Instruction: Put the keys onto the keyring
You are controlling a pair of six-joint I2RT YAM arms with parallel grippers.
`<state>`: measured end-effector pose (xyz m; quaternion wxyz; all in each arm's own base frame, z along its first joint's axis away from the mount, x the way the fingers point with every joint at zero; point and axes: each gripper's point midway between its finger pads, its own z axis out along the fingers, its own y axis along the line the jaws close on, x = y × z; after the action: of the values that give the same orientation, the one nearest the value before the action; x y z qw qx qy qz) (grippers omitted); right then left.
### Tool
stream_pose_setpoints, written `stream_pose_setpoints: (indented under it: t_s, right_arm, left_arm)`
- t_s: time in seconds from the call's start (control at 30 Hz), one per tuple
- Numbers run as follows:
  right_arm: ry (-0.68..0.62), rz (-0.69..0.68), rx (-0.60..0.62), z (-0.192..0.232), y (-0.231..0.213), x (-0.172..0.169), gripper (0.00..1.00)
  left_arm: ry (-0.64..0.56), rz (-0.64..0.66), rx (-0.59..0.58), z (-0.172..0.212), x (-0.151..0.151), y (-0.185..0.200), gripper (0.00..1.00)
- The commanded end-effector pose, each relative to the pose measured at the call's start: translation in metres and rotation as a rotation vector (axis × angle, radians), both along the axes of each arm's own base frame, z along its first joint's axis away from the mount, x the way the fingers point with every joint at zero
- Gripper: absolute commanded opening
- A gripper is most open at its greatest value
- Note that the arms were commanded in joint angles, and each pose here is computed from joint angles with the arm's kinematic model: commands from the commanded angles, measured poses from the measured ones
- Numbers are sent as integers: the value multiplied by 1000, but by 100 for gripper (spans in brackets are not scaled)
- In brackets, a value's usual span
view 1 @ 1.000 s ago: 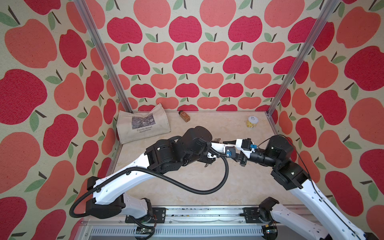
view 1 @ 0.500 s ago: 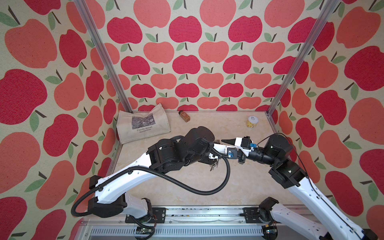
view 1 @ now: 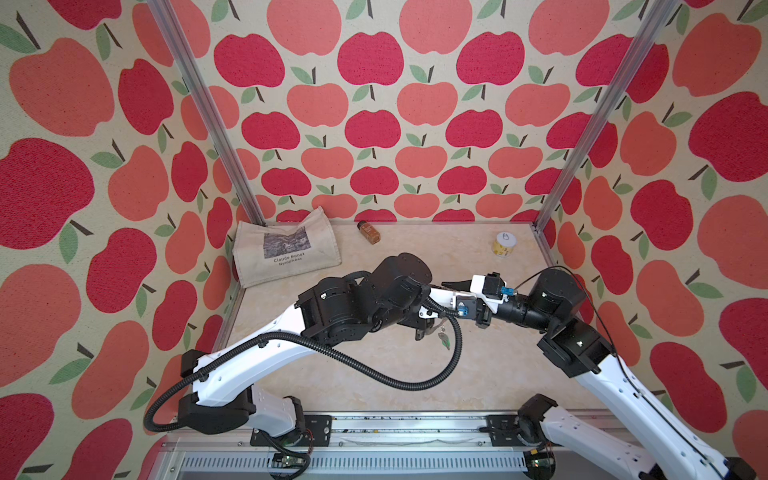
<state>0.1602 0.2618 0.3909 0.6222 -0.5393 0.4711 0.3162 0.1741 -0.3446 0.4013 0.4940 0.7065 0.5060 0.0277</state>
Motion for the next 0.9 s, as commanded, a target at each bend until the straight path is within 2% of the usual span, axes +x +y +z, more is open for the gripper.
stream_pose_setpoints:
  t_s: [0.0, 0.07, 0.47, 0.67, 0.87]
  right_arm:
    - [-22, 14, 14, 12, -4, -9, 25]
    - [-23, 2, -1, 10, -5, -8, 32]
    - [-29, -9, 1, 12, -6, -6, 28]
    - [-31, -21, -6, 10, -6, -3, 22]
    - [-38, -26, 6, 13, -7, -4, 8]
  left_arm:
    - [-8, 13, -32, 12, -1, 1, 0]
    - [-11, 17, -34, 13, -1, 3, 0]
    - [-1, -5, -39, 15, -6, -3, 0]
    - [-5, -13, -36, 18, -10, -5, 0]
    - [-7, -11, -31, 18, -10, -5, 0]
